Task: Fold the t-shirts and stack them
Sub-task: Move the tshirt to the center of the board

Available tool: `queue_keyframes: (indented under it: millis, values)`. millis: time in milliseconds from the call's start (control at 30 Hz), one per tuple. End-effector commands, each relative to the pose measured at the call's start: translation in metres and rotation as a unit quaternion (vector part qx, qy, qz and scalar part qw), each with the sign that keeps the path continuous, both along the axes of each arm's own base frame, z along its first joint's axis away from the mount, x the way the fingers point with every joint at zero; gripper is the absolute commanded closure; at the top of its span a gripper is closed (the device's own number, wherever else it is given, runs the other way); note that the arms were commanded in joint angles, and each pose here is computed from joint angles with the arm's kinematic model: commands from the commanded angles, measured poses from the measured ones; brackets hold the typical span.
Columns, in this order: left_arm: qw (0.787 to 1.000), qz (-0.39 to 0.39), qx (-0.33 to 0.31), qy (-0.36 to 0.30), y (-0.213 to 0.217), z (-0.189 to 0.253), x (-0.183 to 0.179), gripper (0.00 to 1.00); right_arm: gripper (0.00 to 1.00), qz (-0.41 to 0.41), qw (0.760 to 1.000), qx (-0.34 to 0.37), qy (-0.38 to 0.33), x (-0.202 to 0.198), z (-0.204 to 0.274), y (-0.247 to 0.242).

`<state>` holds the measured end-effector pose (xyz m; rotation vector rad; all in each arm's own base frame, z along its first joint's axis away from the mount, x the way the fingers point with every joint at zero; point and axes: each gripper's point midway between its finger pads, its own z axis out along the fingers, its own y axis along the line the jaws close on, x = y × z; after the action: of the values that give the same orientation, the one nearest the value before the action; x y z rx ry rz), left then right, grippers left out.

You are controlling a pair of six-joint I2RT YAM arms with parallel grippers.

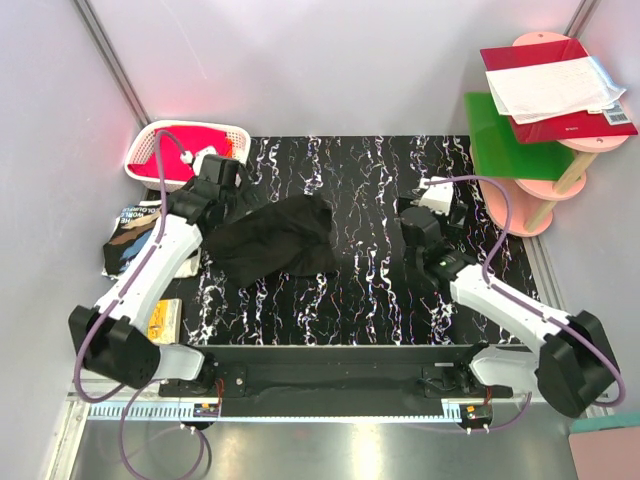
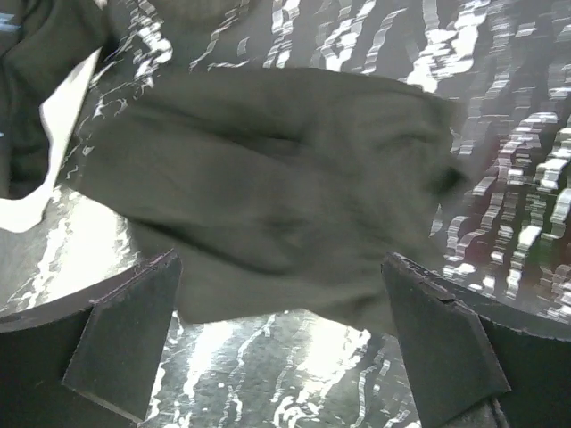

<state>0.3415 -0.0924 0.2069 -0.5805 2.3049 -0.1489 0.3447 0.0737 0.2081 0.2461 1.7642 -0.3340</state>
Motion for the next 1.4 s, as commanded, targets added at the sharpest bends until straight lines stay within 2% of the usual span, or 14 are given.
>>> queue_keyframes:
  millis: [0, 100, 233, 433, 600, 633, 667, 733, 767, 867, 1033, 1133, 1167, 1367]
  values:
    - [0.995, -0.031, -0.038, -0.083, -0.024, 0.047, 0.015, 0.01, 0.0, 0.015, 1.0, 0.01, 0.002, 0.014, -0.003, 0.016]
    - [0.99, -0.094, -0.042, -0.093, -0.061, 0.045, 0.022, 0.01, 0.0, 0.022, 1.0, 0.009, 0.011, 0.018, -0.009, 0.022]
    - [0.989, -0.147, -0.024, -0.023, -0.106, -0.009, 0.035, 0.07, 0.0, 0.025, 0.999, 0.004, 0.02, 0.021, -0.015, 0.025]
    - [0.987, -0.149, 0.008, 0.052, -0.128, -0.079, 0.056, 0.14, 0.01, 0.032, 0.999, -0.002, 0.033, 0.025, -0.023, 0.03]
    - [0.983, -0.163, 0.02, 0.081, -0.141, -0.105, 0.072, 0.16, 0.0, 0.034, 0.999, -0.011, 0.041, 0.029, -0.028, 0.032]
    - [0.982, -0.163, 0.026, 0.093, -0.142, -0.118, 0.073, 0.2, 0.0, 0.032, 0.999, -0.011, 0.041, 0.03, -0.028, 0.032]
    - [0.981, -0.166, 0.028, 0.097, -0.143, -0.122, 0.076, 0.47, 0.0, 0.034, 0.998, -0.012, 0.042, 0.03, -0.029, 0.033]
    - [0.979, -0.172, 0.026, 0.104, -0.149, -0.128, 0.08, 0.9, 0.0, 0.034, 0.998, -0.015, 0.047, 0.031, -0.032, 0.034]
    - [0.979, -0.174, 0.024, 0.105, -0.151, -0.127, 0.08, 1.0, 0.0, 0.033, 0.998, -0.016, 0.047, 0.032, -0.032, 0.034]
    - [0.979, -0.184, 0.024, 0.083, -0.16, -0.108, 0.079, 1.0, 0.0, 0.032, 0.998, -0.022, 0.052, 0.033, -0.036, 0.034]
    - [0.981, -0.195, 0.015, -0.002, -0.168, -0.032, 0.067, 1.0, 0.0, 0.032, 0.998, -0.024, 0.057, 0.036, -0.041, 0.037]
    - [0.964, -0.259, -0.027, -0.054, -0.199, 0.021, 0.057, 1.0, 0.0, 0.027, 0.998, -0.026, 0.06, 0.038, -0.044, 0.037]
    - [0.95, -0.298, -0.05, -0.076, -0.221, 0.048, 0.05, 1.0, 0.0, 0.017, 0.998, -0.03, 0.061, 0.039, -0.045, 0.035]
    - [0.908, -0.39, -0.095, -0.12, -0.28, 0.114, 0.027, 1.0, 0.0, 0.0, 0.997, -0.037, 0.067, 0.039, -0.046, 0.031]
